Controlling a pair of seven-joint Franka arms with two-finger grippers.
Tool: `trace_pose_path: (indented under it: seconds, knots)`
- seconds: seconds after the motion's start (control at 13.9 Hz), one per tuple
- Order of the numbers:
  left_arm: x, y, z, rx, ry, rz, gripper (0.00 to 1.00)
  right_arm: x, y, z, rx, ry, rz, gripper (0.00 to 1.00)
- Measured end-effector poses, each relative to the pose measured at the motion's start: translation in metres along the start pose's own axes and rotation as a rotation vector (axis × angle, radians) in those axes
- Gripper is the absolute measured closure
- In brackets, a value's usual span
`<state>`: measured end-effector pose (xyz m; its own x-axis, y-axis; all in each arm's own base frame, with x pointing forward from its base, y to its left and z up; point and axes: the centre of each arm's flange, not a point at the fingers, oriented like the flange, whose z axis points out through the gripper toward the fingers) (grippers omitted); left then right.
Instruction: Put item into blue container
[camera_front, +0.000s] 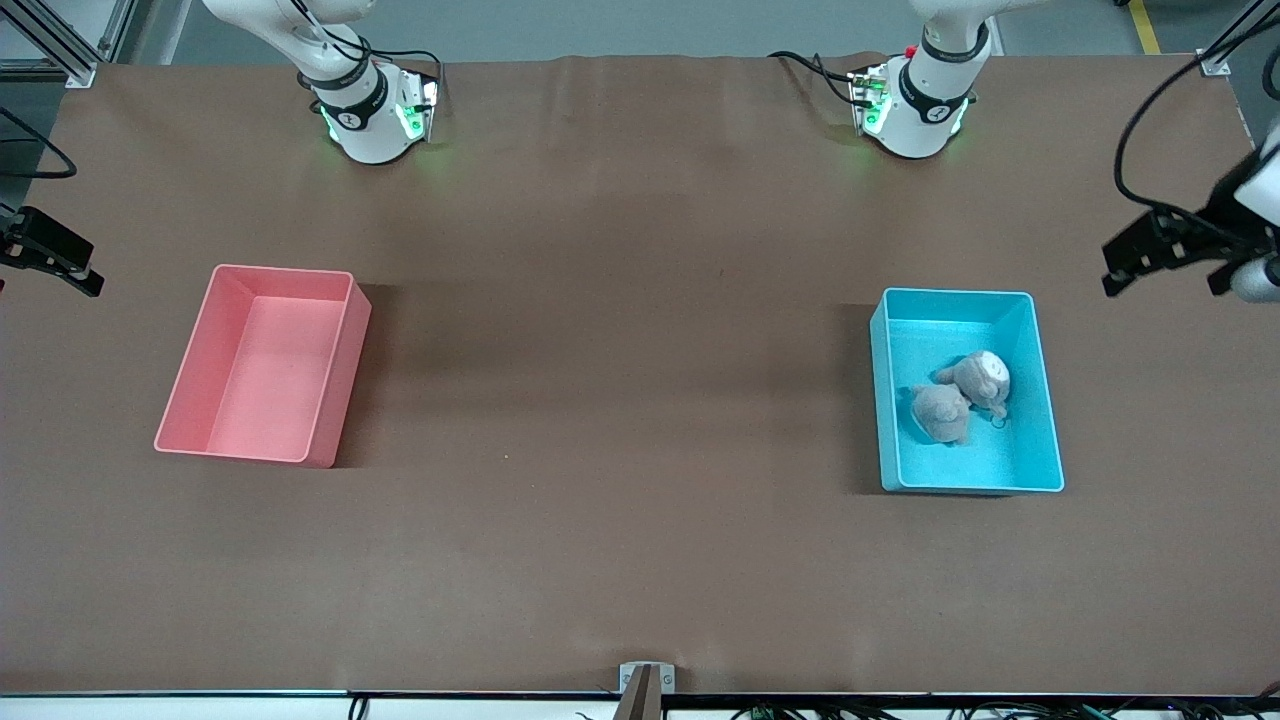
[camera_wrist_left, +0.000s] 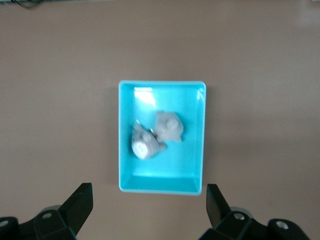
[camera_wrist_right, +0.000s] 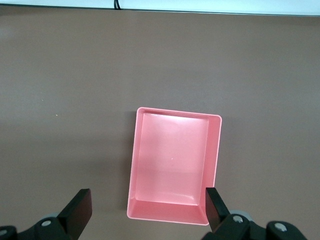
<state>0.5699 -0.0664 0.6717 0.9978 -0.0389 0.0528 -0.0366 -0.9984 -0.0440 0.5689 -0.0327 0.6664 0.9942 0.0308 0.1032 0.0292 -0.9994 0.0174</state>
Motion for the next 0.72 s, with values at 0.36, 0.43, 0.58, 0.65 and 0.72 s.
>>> trace_pose_path:
  seconds: [0.36, 0.43, 0.58, 0.65, 0.72]
  knots:
    - [-0.028, -0.011, 0.009, 0.016, -0.045, -0.031, 0.00, 0.000, 0.000, 0.000, 0.000, 0.000, 0.000, 0.00]
    - [-0.032, -0.013, 0.008, 0.016, -0.045, -0.035, 0.00, 0.000, 0.000, 0.000, 0.000, 0.000, 0.000, 0.00]
    - [-0.038, -0.014, 0.009, 0.017, -0.048, -0.037, 0.00, 0.000, 0.000, 0.000, 0.000, 0.000, 0.000, 0.00]
    - [-0.040, -0.014, 0.010, 0.017, -0.046, -0.038, 0.00, 0.000, 0.000, 0.000, 0.000, 0.000, 0.000, 0.00]
    - [-0.042, -0.015, 0.011, 0.017, -0.042, -0.040, 0.00, 0.000, 0.000, 0.000, 0.000, 0.000, 0.000, 0.00]
